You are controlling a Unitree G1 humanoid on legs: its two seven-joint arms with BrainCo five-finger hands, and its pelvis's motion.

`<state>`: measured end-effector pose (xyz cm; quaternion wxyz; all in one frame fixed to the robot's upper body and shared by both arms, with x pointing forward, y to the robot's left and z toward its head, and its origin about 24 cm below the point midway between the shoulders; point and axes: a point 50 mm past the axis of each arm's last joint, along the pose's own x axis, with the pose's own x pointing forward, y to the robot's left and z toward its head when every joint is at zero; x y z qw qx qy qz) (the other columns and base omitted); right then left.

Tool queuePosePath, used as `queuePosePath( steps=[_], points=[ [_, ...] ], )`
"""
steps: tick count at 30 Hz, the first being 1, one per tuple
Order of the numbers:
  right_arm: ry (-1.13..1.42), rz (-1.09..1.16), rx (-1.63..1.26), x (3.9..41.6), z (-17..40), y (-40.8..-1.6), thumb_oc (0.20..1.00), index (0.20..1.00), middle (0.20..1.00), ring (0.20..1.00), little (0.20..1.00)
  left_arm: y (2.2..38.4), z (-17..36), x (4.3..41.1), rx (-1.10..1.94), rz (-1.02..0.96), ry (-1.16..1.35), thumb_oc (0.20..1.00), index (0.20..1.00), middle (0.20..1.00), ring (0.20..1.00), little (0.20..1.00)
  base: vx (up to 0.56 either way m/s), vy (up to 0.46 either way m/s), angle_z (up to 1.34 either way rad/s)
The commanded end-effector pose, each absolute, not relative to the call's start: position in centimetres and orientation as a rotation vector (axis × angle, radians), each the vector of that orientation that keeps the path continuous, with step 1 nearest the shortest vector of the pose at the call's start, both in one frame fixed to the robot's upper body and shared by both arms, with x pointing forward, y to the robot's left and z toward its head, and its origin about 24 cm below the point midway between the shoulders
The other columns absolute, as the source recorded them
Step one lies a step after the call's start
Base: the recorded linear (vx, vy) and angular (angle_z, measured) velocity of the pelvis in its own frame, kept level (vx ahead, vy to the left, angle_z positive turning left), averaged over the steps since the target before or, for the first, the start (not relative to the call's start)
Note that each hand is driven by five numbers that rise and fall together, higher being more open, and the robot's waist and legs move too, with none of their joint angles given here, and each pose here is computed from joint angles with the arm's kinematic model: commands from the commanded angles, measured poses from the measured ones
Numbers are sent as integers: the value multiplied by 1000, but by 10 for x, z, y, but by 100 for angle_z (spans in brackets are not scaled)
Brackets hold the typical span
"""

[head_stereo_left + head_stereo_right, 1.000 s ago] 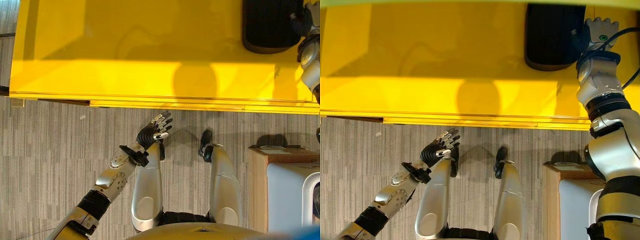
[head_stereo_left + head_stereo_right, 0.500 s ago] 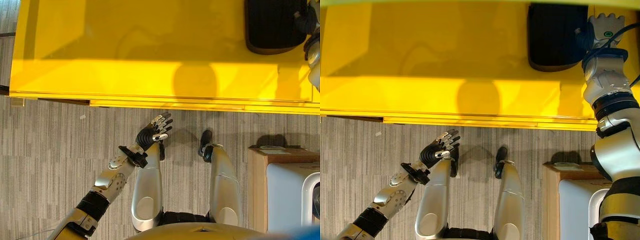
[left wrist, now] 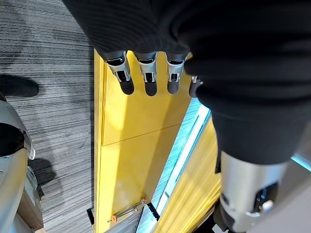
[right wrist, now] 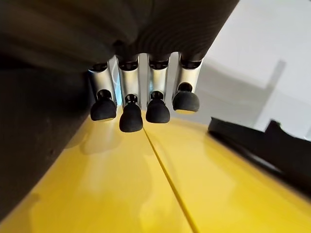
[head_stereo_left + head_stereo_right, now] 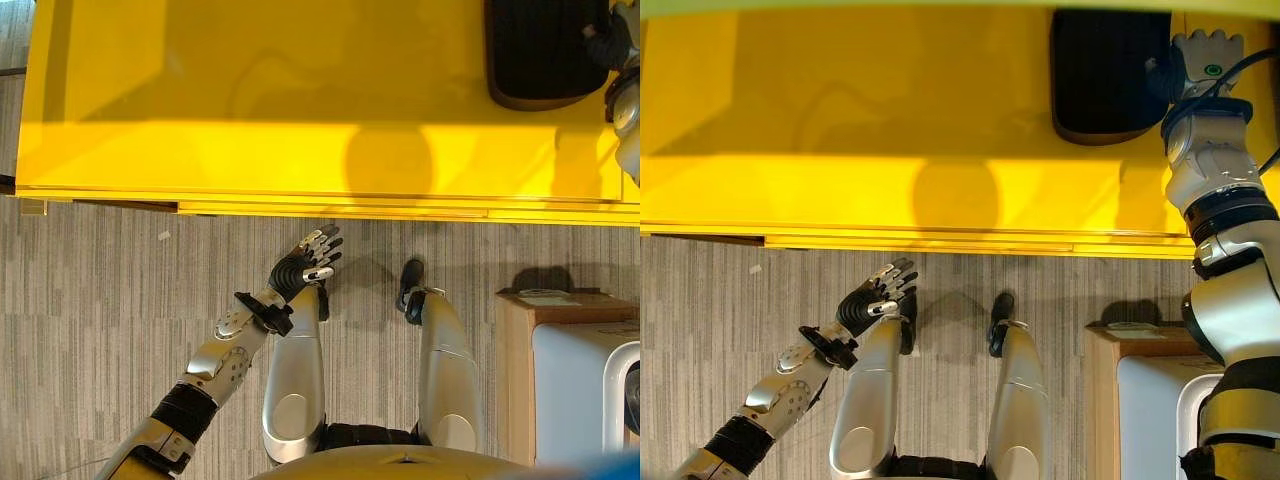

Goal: Move parts from the plastic box to the shelf.

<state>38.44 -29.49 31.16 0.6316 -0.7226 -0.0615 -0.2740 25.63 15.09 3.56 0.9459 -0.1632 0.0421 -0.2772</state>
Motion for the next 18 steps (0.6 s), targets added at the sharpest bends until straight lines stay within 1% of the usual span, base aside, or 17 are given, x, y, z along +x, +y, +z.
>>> queuePosePath(
  steps=[1, 11, 18],
  points=[
    [-69, -625, -1699, 382, 291, -307, 200, 200, 200, 200, 200, 141, 47, 247, -350, -623, 6, 1000, 1000, 1000, 1000, 1000, 0, 0, 0],
    [-53, -581, -1679, 384, 269, -303, 200, 200, 200, 200, 200, 138, 49, 251, -364, -610, -2, 1000, 1000, 1000, 1000, 1000, 0, 0, 0],
    [-48, -583, -1687, 384, 264, -304, 200, 200, 200, 200, 200, 136, 49, 252, -364, -606, -8, 1000, 1000, 1000, 1000, 1000, 0, 0, 0]
  ],
)
